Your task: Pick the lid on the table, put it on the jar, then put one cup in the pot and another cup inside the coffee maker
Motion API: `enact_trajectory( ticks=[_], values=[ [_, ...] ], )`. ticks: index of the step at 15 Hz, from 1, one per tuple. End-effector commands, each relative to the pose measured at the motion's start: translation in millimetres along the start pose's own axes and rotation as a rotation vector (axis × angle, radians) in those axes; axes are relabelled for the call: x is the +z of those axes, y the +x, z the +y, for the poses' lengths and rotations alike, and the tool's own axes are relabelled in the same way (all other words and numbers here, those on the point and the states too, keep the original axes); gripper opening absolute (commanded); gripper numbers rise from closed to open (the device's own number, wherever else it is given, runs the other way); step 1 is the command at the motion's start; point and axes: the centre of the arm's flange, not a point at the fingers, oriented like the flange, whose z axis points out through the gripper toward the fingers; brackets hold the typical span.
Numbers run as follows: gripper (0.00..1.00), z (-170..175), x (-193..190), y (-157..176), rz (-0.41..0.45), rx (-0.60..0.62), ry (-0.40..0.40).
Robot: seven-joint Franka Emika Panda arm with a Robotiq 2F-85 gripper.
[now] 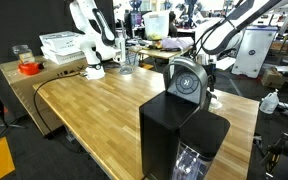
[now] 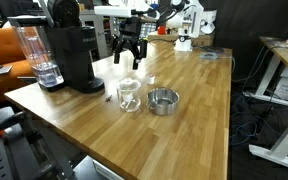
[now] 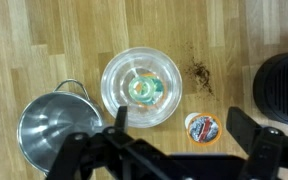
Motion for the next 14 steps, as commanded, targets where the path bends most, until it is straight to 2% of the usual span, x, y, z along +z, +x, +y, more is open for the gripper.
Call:
enact_trajectory(
  ticks=[1,14],
  values=[
    [1.00,-1.6,3.7,5.7,-0.003,-0.004,0.000],
    [1.00,-0.1,5.1,14.2,0.003,-0.003,-0.003]
  ],
)
